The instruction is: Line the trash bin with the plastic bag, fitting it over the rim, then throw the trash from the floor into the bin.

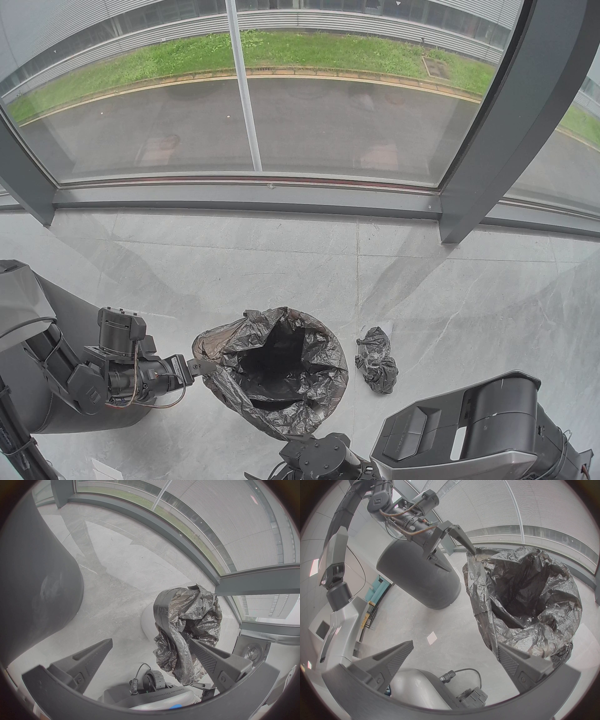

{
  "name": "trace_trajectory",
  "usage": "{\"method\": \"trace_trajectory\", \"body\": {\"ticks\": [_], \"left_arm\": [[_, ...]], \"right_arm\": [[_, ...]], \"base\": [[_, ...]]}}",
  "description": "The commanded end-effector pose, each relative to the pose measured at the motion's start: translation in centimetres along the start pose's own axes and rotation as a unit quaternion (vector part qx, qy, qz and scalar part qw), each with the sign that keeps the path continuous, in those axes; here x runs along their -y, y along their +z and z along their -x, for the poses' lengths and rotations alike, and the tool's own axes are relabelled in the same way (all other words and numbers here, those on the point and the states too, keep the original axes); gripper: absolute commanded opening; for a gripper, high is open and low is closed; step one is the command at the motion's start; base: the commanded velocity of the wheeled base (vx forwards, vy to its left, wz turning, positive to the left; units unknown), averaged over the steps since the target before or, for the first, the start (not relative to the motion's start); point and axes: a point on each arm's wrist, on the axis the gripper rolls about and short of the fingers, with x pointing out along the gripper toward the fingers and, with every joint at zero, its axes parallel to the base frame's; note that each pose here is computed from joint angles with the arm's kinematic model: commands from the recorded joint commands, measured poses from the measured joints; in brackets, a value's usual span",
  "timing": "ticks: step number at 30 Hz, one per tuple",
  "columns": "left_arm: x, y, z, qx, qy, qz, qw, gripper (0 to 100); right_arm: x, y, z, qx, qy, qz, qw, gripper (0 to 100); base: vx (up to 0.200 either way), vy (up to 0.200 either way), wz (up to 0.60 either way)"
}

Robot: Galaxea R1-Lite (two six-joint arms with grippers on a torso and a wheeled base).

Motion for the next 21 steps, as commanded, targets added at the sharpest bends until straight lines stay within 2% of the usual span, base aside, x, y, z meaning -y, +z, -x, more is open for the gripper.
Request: {"method": "trace_trajectory", "body": {"ticks": [1,21], "left_arm": [[-0.02,-0.05,-0.04,-0.001,0.0,0.001,1.0,100],[-0.03,-0.09,-0.19,-0.003,0.0,0.006,1.0,100]], "right_arm": [[0.01,-0.45,-0.19,-0.01,0.0,0.001,1.0,100],[0.13,0.03,-0.41,-0.054,0.017,-0.037,0.9977,100]], "base": [[0.0,0.0,0.0],[0.0,0.0,0.0]]}}
